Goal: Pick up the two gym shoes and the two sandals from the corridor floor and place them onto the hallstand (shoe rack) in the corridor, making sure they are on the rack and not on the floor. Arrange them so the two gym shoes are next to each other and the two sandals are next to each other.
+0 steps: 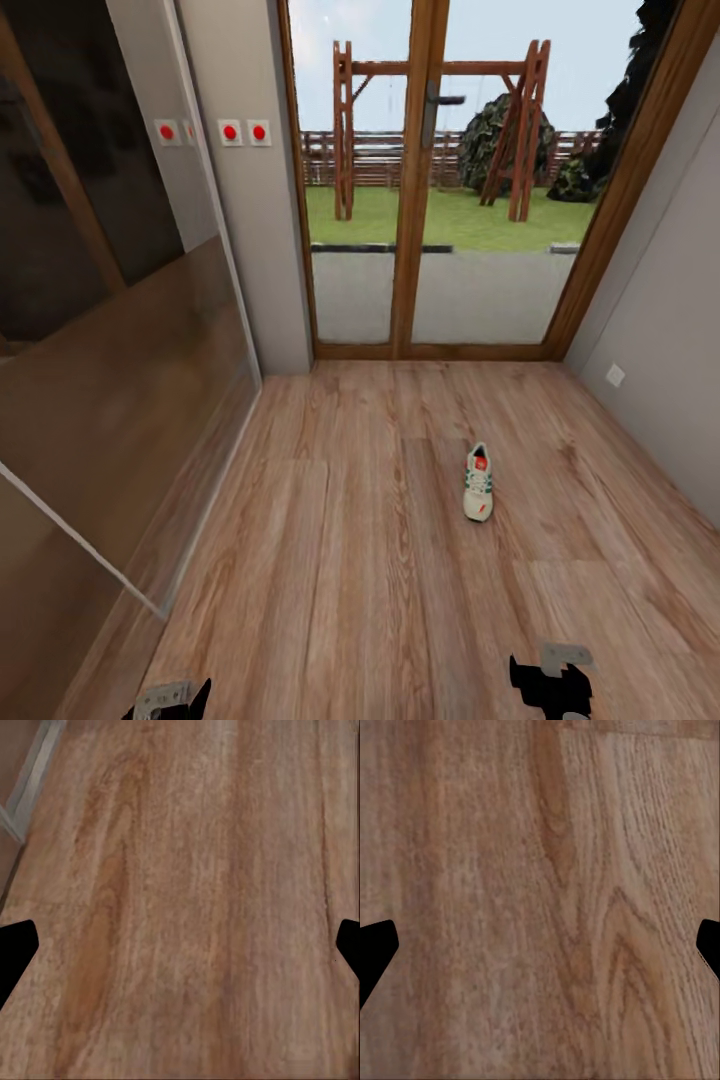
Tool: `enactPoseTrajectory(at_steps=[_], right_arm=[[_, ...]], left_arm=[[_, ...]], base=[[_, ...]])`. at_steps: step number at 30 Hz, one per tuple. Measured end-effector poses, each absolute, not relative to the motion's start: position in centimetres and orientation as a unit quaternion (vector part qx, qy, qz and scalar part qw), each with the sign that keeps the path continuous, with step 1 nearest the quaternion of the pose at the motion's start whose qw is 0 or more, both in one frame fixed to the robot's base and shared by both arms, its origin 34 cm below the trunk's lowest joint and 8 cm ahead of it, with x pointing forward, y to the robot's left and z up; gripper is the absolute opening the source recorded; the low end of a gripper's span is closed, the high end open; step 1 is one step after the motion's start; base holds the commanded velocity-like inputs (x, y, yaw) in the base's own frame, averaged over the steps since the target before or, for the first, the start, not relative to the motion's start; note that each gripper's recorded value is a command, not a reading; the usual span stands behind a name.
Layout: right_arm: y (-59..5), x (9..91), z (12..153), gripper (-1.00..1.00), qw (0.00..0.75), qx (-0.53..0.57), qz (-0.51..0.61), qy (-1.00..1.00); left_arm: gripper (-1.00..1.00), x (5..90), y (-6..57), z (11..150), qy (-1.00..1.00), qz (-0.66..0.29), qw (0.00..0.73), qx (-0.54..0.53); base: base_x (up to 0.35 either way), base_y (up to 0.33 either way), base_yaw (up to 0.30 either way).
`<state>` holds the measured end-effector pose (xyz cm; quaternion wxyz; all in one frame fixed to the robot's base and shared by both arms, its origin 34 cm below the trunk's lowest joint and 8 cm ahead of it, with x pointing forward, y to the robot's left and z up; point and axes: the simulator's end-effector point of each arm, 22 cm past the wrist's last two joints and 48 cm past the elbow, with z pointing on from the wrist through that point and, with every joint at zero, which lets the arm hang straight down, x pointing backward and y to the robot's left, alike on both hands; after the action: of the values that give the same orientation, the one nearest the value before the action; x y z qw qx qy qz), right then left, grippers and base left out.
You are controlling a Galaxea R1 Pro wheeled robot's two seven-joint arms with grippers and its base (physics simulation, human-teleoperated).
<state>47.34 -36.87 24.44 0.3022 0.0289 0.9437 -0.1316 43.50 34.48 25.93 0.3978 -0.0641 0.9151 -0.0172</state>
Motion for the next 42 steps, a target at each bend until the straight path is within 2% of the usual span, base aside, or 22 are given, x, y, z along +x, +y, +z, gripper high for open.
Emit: enactPoseTrajectory(at_steps=[10, 42], right_arm=[[-36.8, 47.3, 24.4, 1.00, 0.302, 0.029, -0.131, 0.944], [-36.6, 47.3, 24.4, 1.00, 0.302, 0.028, -0.128, 0.944]], left_arm=[[1.00, 45.6, 32.7, 26.3, 0.903, 0.043, 0.410, -0.123], [1.00, 45.3, 32.9, 26.2, 0.904, 0.048, 0.407, -0.122]], base=[[0.339, 0.000, 0.000], [0.339, 0.015, 0.000]])
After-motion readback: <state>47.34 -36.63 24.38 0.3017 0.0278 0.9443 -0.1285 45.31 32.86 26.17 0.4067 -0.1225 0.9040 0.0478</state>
